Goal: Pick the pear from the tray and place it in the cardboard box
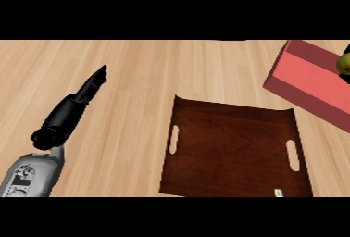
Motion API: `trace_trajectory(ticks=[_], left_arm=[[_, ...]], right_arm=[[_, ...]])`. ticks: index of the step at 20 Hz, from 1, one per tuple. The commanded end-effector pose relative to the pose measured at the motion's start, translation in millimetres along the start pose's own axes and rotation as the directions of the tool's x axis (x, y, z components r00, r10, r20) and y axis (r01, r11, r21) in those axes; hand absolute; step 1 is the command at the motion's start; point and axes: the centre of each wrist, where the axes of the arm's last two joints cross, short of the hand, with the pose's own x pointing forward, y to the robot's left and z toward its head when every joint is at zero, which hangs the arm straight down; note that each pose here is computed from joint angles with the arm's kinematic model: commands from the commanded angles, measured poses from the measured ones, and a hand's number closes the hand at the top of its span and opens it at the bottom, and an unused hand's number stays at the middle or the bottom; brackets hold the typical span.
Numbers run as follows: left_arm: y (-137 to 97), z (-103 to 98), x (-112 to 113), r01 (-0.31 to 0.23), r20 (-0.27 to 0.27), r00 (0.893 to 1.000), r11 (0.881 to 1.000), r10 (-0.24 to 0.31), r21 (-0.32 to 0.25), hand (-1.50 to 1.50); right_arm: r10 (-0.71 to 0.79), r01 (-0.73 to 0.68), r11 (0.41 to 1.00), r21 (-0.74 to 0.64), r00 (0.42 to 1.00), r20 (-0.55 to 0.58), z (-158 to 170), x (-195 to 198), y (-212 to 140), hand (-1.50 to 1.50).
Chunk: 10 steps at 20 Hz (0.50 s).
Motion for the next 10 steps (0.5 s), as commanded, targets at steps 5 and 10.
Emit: trace_trajectory(ticks=[5,10], left_arm=[[-12,-15,7,0.005,0.019,1.000,1.000,-0.004,-0.012,0.00],[-2,-11,0,0.001,0.006,1.000,1.000,-0.001,0.003,0.00]], right_arm=[[0.062,-0.047,0.968,0.247,0.997,-0.054,8,-33,3,-1.50],[-0.078,0.041,0.963,0.268,0.989,0.129,18,-48,-2,-1.50]])
